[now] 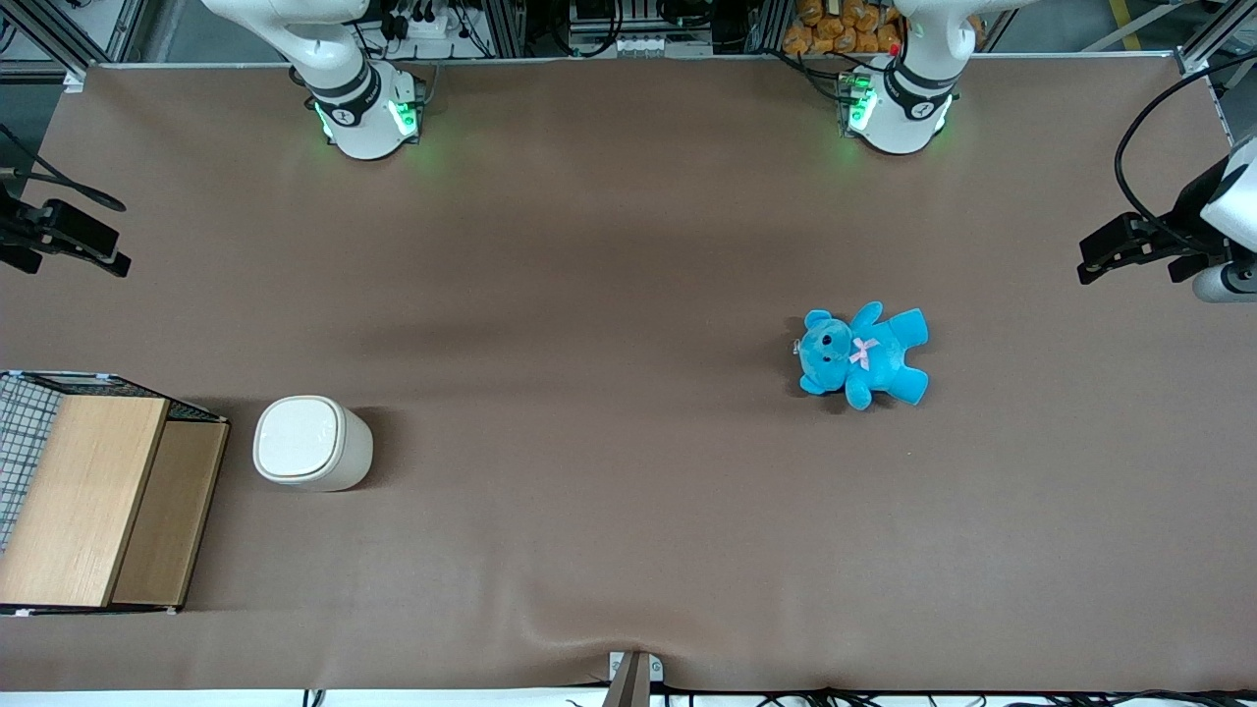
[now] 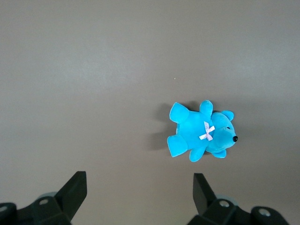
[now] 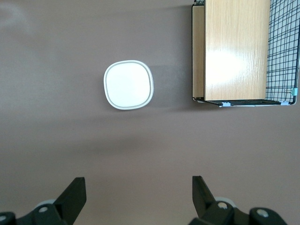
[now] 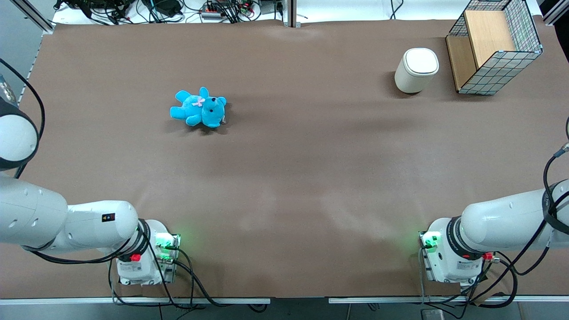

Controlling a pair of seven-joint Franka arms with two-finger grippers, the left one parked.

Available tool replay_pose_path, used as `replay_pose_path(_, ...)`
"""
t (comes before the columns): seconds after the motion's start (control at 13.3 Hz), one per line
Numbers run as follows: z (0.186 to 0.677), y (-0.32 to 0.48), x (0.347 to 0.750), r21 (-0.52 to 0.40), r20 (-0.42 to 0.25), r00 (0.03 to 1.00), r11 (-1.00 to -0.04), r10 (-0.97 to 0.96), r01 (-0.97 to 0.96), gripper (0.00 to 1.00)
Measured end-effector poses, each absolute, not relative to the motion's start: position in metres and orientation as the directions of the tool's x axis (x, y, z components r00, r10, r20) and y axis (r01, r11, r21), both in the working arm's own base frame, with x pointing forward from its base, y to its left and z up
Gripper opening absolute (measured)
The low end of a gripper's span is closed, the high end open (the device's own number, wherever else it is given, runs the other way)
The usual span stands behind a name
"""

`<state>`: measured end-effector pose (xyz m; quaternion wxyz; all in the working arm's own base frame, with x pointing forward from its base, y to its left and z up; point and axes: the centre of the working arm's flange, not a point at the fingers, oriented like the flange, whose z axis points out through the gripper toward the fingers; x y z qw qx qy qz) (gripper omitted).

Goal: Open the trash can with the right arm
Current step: 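Move the right gripper down toward the white trash can's lid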

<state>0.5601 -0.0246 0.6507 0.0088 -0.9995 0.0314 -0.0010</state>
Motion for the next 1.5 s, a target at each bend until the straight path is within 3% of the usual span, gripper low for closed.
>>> replay_pose_path(0.6, 0.639, -0.025, 0.565, -0.016, -0.021, 0.998, -0.998, -0.063, -0.063, 1.00)
replay_pose_path(1.05, 0.589, -0.022, 0.603, -0.014, -0.031, 0.999, -0.999, -0.029, -0.030, 1.00)
replay_pose_path(1.35, 0.529, -0.023, 0.639, -0.011, -0.037, 0.999, -1.000, -0.026, -0.026, 0.99)
replay_pose_path(1.43, 0.515, -0.023, 0.646, -0.011, -0.041, 0.999, -1.000, -0.025, -0.026, 0.95)
replay_pose_path(1.5, 0.502, -0.022, 0.652, -0.011, -0.049, 0.998, -1.000, -0.024, -0.025, 0.83)
